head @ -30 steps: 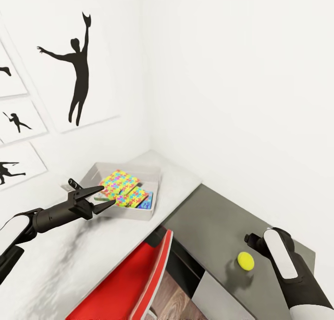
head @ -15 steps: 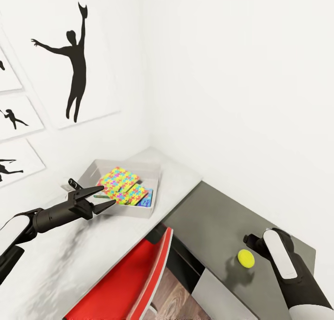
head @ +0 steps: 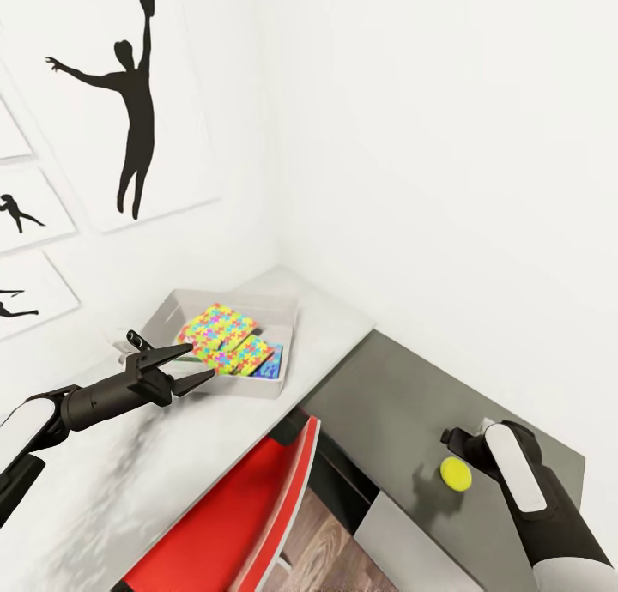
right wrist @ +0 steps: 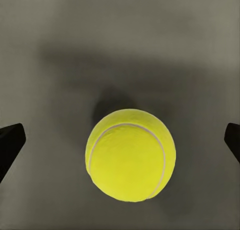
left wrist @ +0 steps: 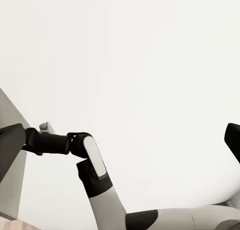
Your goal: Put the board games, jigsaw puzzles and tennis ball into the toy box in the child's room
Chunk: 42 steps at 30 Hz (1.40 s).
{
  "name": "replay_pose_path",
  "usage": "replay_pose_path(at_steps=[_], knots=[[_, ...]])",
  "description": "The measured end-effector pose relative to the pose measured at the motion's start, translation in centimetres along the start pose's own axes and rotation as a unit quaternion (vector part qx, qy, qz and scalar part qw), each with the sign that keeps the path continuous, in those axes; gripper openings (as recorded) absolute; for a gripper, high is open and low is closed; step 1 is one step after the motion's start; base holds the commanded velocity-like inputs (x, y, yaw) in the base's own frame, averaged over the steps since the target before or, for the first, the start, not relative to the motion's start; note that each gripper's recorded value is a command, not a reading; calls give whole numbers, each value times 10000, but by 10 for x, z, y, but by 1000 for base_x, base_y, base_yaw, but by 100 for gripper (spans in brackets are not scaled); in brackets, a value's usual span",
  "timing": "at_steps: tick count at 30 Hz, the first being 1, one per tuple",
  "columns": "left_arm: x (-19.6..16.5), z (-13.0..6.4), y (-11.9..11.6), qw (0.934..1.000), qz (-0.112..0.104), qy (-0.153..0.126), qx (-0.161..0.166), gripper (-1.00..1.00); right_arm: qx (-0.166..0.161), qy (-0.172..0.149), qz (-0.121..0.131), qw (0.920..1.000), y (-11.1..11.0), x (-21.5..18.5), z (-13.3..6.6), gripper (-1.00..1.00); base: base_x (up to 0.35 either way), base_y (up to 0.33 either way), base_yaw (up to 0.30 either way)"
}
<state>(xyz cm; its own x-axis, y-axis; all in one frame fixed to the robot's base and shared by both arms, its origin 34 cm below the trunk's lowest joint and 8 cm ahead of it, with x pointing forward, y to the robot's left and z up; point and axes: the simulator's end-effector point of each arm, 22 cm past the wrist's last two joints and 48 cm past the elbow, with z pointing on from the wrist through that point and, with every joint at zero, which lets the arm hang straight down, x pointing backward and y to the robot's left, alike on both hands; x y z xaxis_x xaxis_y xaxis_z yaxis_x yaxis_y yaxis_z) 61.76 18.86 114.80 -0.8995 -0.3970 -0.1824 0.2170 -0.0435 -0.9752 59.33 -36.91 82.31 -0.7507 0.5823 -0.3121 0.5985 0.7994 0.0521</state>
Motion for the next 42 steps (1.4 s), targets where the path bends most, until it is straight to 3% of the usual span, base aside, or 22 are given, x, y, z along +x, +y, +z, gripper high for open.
replay_pose_path(at_steps=[23, 42], knots=[[-1, 0, 20, 9998, -173, -8, -74, 100, 168, 246, -27, 9996, -9, 16, 20, 100, 0, 0, 0], [-1, -1, 24, 9997, -211, -11, -91, 100, 161, 277, -41, 9995, -7, 17, 23, 100, -16, 0, 0]])
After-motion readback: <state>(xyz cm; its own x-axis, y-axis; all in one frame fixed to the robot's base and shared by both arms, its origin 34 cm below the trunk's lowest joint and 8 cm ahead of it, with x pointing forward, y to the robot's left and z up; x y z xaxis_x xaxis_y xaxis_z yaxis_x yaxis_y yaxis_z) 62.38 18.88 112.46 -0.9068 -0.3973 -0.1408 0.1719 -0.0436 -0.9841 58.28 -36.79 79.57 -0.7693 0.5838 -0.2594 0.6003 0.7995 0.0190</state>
